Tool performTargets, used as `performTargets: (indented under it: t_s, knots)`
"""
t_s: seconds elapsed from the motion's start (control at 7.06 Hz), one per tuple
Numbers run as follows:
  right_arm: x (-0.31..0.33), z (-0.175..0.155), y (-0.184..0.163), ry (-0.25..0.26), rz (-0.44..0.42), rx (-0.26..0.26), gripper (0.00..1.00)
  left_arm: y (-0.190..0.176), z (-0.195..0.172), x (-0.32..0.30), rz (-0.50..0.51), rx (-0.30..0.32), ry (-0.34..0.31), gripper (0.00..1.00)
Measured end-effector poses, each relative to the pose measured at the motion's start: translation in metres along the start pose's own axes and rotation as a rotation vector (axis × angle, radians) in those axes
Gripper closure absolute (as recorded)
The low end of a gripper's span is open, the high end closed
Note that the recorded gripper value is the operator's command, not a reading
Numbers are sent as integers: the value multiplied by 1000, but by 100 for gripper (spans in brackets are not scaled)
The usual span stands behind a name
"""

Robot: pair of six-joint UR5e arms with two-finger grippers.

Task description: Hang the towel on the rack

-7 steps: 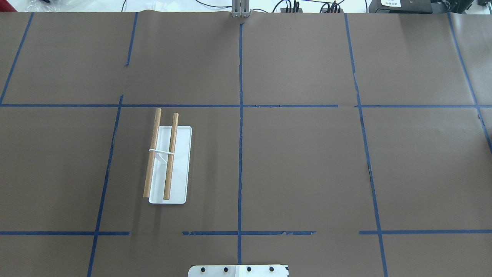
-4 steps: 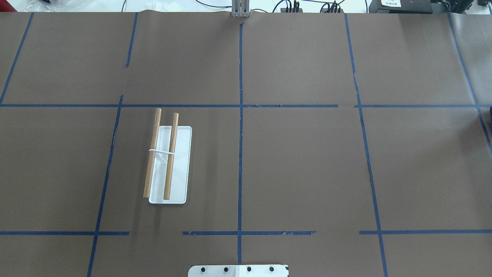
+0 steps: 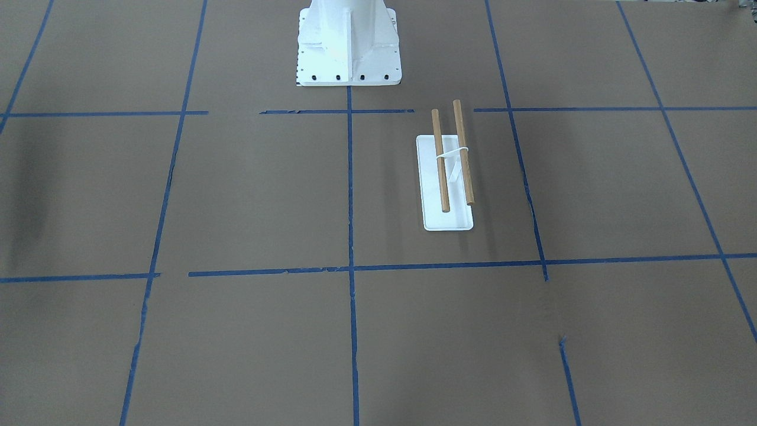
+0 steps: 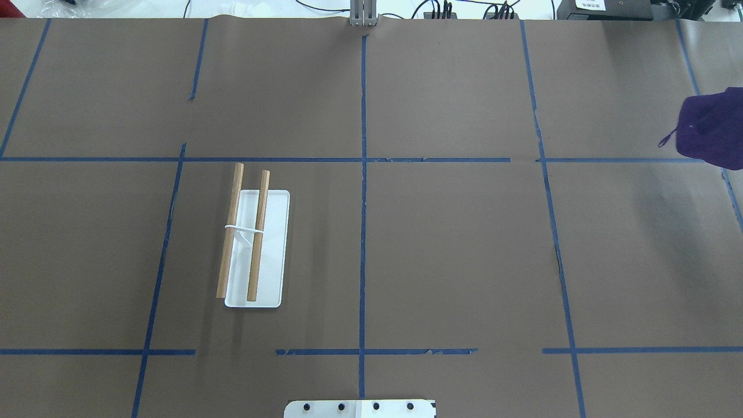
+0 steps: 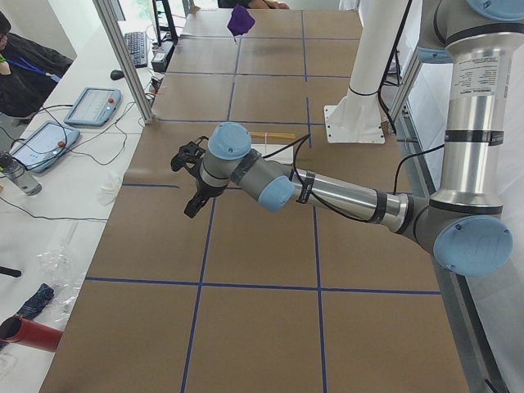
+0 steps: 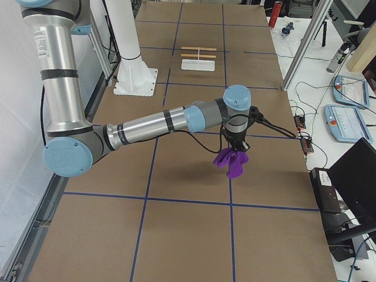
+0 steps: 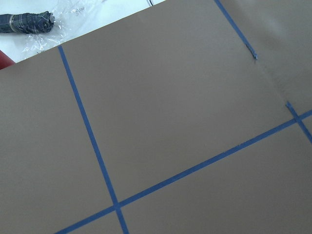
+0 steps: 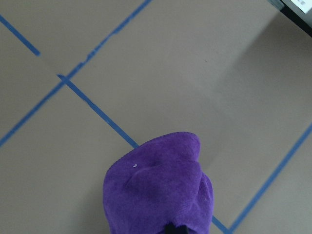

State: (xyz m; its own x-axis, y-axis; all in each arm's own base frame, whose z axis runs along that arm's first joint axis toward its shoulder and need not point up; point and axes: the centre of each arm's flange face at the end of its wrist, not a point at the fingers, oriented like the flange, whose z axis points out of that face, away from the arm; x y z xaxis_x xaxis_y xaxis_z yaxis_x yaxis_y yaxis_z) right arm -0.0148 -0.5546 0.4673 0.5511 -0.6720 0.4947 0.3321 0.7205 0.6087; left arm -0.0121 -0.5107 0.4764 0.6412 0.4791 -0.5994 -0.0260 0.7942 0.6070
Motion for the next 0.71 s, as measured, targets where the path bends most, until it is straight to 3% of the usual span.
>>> performTargets:
  t_s: [0.14,0.42,0.71]
  knots:
    - [-39,10,-45,-42,13,31,100,-22,21,29,-3,-8,42,0]
    - [-137,45,-132,-115,59,43,100,-74,59,106,-162,-33,136,0]
    - [-231,68,-191,-118,88,58,100,-127,85,195,-374,-71,234,0]
